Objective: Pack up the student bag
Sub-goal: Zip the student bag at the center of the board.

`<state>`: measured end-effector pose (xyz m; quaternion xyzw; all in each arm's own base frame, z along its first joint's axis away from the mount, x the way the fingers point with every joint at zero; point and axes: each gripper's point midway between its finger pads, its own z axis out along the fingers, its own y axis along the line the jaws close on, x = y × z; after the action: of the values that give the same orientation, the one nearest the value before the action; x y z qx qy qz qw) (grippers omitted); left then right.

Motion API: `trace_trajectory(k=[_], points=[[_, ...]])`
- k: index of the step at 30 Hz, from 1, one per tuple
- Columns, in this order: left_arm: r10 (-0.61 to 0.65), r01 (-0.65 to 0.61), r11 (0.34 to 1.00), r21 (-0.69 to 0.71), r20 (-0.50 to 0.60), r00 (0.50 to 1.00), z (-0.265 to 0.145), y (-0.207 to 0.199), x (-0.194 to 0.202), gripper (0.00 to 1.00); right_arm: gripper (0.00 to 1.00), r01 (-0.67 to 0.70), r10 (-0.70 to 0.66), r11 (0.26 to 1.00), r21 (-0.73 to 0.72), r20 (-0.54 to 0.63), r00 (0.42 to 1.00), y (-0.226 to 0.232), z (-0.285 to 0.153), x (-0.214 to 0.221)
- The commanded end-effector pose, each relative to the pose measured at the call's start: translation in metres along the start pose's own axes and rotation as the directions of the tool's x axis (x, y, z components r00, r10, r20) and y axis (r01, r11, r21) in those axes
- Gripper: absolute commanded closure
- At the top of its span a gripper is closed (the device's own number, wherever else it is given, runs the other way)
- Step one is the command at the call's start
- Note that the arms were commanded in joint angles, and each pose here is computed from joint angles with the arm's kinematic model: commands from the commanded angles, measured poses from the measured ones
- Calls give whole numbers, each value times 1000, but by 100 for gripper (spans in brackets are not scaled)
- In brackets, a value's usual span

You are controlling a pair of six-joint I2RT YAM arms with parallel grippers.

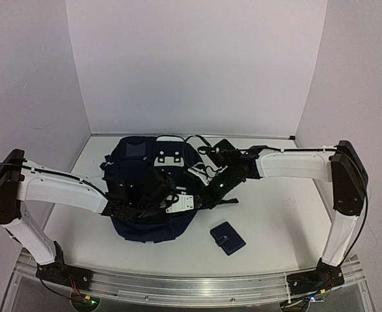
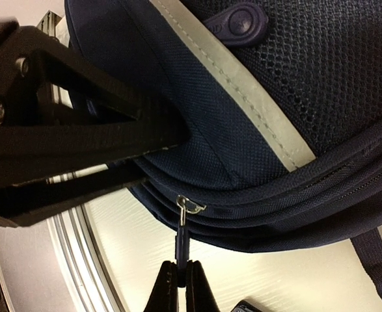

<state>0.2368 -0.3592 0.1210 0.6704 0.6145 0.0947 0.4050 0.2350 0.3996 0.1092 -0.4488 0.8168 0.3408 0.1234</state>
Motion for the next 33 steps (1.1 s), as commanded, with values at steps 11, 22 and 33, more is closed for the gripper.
trace_trajectory(k=[11, 22, 33], points=[[-94, 96, 994, -43, 47, 994, -33, 18, 3, 100, 100, 28, -42, 992, 122, 113, 993, -24, -43, -25], [-106, 102, 993, 53, 83, 991, -47, 0, 6, 100, 100, -25, -20, 957, 289, 152, 988, -89, -56, -49], [-136, 123, 984, 131, 94, 986, -50, -13, 5, 100, 100, -60, 16, 946, 317, 140, 990, -123, -38, -57]])
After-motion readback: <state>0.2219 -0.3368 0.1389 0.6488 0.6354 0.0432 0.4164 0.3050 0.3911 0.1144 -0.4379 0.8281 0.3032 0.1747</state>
